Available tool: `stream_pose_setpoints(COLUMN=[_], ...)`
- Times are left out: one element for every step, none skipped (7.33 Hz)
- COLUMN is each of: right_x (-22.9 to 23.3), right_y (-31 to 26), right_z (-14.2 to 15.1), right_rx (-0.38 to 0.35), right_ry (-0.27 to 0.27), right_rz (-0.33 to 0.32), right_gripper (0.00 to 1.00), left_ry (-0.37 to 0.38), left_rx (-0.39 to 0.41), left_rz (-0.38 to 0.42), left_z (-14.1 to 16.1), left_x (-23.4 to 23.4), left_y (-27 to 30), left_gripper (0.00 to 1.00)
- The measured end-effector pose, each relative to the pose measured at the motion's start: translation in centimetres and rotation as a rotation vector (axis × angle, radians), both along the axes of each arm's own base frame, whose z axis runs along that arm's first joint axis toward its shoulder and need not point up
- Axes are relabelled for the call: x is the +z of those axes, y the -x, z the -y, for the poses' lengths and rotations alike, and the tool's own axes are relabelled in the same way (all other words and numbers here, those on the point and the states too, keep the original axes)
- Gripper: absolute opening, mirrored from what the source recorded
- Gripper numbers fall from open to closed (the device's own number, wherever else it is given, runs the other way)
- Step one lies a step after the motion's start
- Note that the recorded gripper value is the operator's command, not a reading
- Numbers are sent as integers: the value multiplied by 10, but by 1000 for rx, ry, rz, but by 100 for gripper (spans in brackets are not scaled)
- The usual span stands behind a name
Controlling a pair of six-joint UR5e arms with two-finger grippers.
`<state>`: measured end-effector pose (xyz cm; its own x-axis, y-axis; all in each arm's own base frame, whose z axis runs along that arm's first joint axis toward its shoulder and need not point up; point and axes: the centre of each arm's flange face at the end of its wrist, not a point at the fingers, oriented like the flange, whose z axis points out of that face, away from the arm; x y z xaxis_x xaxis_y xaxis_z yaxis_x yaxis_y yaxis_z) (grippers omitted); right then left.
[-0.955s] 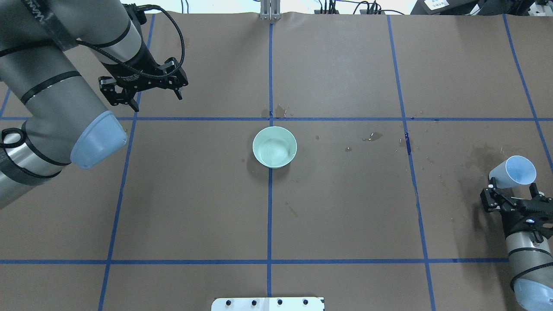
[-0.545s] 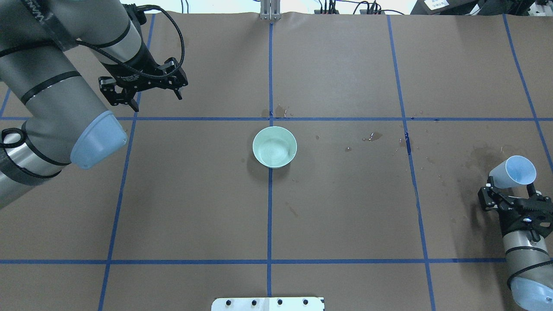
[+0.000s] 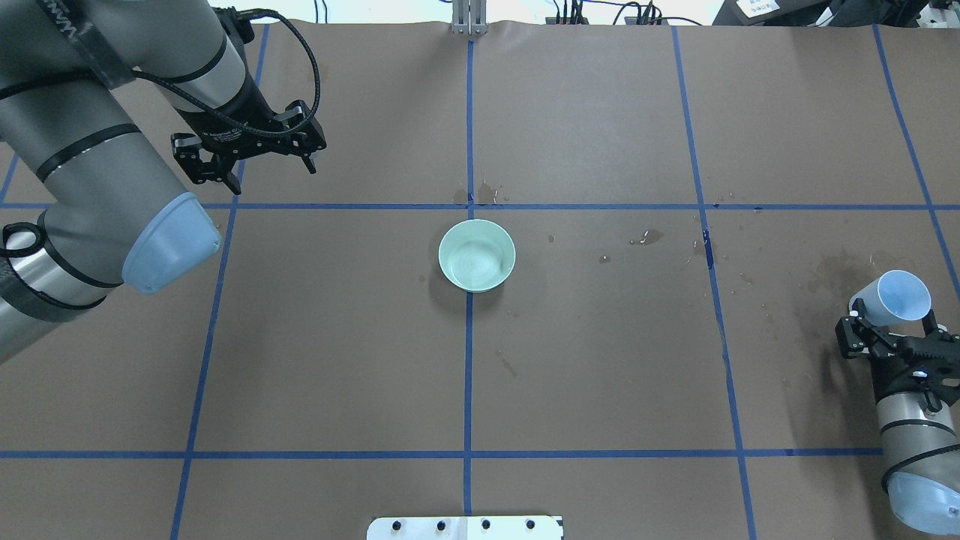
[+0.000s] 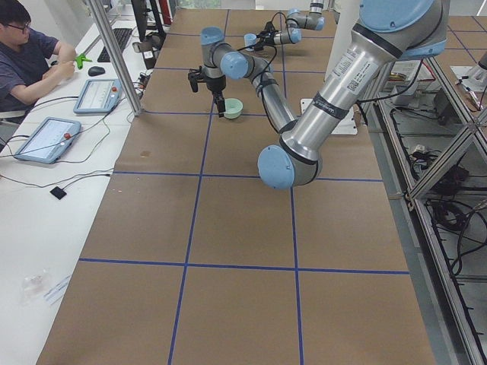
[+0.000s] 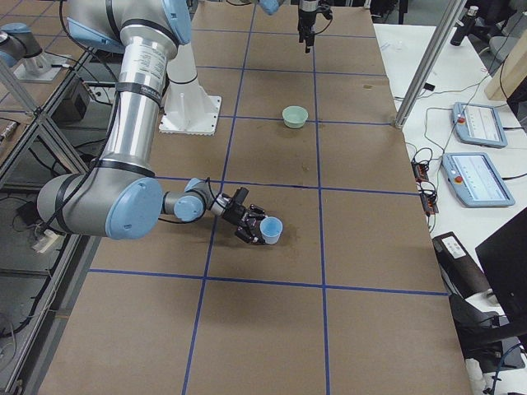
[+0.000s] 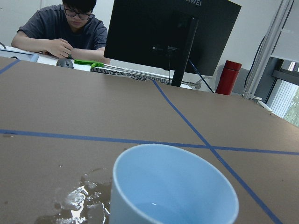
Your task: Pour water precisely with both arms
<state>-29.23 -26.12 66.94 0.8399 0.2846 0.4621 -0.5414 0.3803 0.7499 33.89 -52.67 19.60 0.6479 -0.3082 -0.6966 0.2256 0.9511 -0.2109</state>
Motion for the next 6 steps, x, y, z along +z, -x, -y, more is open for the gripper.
stream_pose_setpoints(right_x=[-1, -3, -4, -6, -6, -2], right_y=[0, 0, 1, 1, 2, 2], right_z=[3, 6, 8, 11, 14, 18], right_rx=[4, 7, 11, 14, 19, 27], right_ry=[0, 1, 2, 3, 4, 6], right_rz=[-5, -7, -8, -12, -17, -25], right_gripper=[99, 99, 99, 99, 99, 99], left_ry=[0, 0, 2, 3, 3, 4], left_rx=[0, 0, 0, 0, 0, 0], left_rz=[0, 0, 0, 0, 0, 1], left_z=[0, 0, 0, 0, 0, 0], left_x=[0, 0, 0, 0, 1, 1], left_y=[0, 0, 0, 0, 0, 0], left_gripper=[100, 100, 100, 100, 100, 100])
